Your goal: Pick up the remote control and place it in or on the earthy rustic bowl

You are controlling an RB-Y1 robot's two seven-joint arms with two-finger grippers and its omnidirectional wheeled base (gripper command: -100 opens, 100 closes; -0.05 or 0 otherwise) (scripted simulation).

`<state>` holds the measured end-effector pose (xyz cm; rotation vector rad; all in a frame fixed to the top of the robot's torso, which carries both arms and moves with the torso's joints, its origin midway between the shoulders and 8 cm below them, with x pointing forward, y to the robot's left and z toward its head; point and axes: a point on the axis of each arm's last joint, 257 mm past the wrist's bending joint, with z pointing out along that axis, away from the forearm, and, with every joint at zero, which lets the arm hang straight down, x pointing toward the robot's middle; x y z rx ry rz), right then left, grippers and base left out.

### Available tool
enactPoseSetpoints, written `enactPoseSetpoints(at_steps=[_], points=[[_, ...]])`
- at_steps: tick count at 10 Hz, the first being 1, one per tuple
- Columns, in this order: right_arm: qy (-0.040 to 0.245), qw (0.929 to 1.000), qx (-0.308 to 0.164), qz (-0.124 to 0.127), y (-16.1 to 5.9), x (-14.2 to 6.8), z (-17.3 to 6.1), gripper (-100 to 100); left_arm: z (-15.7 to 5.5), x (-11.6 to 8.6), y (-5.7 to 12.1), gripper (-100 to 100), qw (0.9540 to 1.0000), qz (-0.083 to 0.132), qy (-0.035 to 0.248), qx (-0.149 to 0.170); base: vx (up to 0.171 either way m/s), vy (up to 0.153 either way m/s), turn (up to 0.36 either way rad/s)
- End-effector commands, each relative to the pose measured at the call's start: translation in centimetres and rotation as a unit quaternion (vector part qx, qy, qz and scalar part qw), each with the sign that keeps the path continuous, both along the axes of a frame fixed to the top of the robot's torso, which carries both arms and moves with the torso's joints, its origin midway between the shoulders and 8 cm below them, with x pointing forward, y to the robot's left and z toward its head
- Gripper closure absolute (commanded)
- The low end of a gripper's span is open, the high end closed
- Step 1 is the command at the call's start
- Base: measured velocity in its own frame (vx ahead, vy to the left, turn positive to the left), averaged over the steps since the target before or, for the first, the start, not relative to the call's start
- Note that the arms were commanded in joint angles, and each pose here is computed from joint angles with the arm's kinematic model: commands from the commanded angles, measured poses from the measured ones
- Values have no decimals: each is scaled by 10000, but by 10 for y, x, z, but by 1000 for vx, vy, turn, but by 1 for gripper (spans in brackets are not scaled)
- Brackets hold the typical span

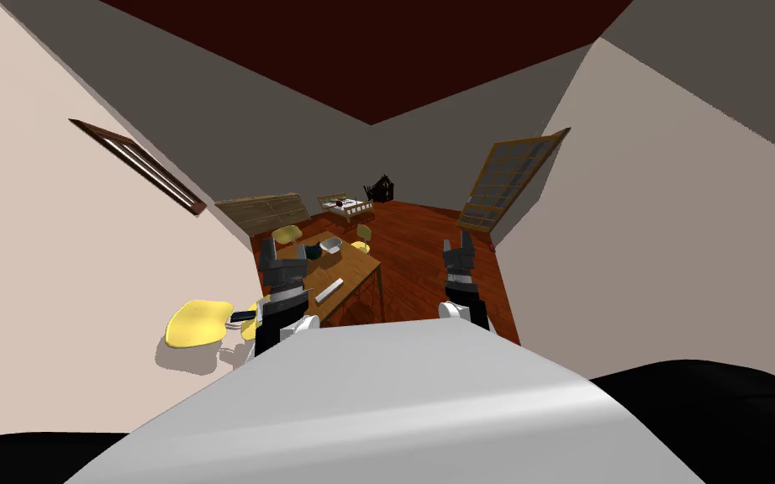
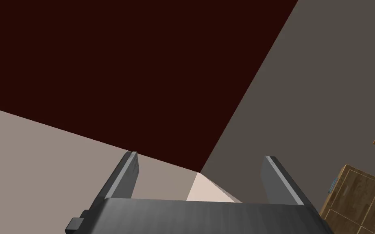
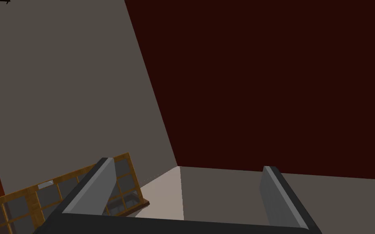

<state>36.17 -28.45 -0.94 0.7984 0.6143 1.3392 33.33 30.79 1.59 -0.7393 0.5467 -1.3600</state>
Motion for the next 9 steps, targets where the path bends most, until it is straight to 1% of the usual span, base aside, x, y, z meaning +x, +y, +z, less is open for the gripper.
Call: enactPoseSetpoints(at_steps=[1, 3, 6, 7, 9], points=[[0, 10000, 0, 0, 0, 0, 0, 0, -5, 7, -2, -100, 9998, -89, 119, 104, -9, -4, -40], [0, 10000, 0, 0, 0, 0, 0, 0, -17, 21, -1, -100, 9989, -204, 355, 212, -22, -10, -66], [0, 10000, 0, 0, 0, 0, 0, 0, -44, 50, 6, -100, 9956, -320, 839, 261, -38, -20, -101], [-1, 10000, 0, 1, 0, 0, 0, 0, -44, 50, 6, -100, 9955, -320, 848, 259, -33, -16, -35], [0, 10000, 0, 0, 0, 0, 0, 0, -64, 73, 16, -100, 9921, -354, 1180, 225, -34, -23, -115]])
